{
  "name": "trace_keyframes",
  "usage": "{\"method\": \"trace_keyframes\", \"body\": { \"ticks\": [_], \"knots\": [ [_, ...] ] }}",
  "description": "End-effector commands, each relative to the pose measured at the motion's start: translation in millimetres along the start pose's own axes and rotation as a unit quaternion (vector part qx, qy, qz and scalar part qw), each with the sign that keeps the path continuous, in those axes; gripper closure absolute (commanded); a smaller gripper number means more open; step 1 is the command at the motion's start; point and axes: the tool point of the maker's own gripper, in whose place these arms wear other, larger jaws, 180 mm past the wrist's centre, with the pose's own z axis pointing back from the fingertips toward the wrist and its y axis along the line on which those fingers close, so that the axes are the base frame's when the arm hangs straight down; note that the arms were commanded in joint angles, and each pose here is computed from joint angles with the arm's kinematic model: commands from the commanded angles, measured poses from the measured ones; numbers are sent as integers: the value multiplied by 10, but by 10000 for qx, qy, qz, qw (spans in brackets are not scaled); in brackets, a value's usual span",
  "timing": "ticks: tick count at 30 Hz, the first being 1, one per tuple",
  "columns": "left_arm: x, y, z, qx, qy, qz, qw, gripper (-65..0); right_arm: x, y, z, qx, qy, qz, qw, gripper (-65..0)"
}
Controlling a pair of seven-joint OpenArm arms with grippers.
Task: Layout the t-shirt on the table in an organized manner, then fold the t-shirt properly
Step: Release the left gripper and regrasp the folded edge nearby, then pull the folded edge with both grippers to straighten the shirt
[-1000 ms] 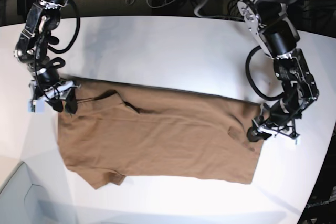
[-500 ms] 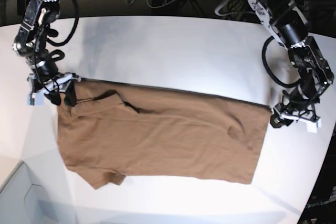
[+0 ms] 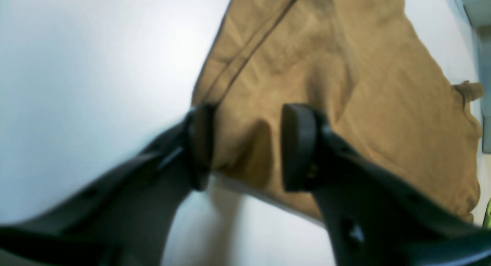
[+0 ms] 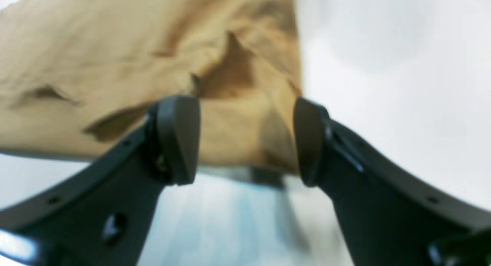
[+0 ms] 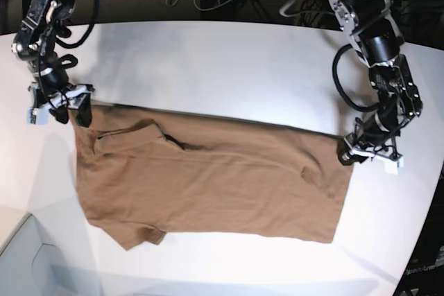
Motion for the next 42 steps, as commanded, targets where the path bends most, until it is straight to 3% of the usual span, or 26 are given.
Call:
{"method": "trace_keyframes", "body": {
  "ticks": [1,5,16,22,28,35,42],
  "knots": [
    [140,-44,13,-47,-131,-61,9999,-192,187,-13,4,16,-288,52,9996,-391],
    [147,-49,12,-51,-137,-63,9999,0,28,-87,-23,-45,-115,-135,9998,-392],
    [9,31,60,4,16,-64,10000,-1,-208,-279,-98,-139,242,-341,9990,-381],
    [-205,130,155,104,399,-125,9991,-1,-391,-301,-10,-167,443,-353,9983,-206],
    [-355,274,378,311,395,-378,9980,-1,-659,-353,168,-255,738,-377,9962,0],
    [-462,367,681,523,319,-755,9953,-1,-825,-376,391,-321,934,-275,9947,0],
    [-566,412,1024,717,279,-1191,9899,-1,-658,-295,785,-542,624,-18,9966,0]
  ]
}}
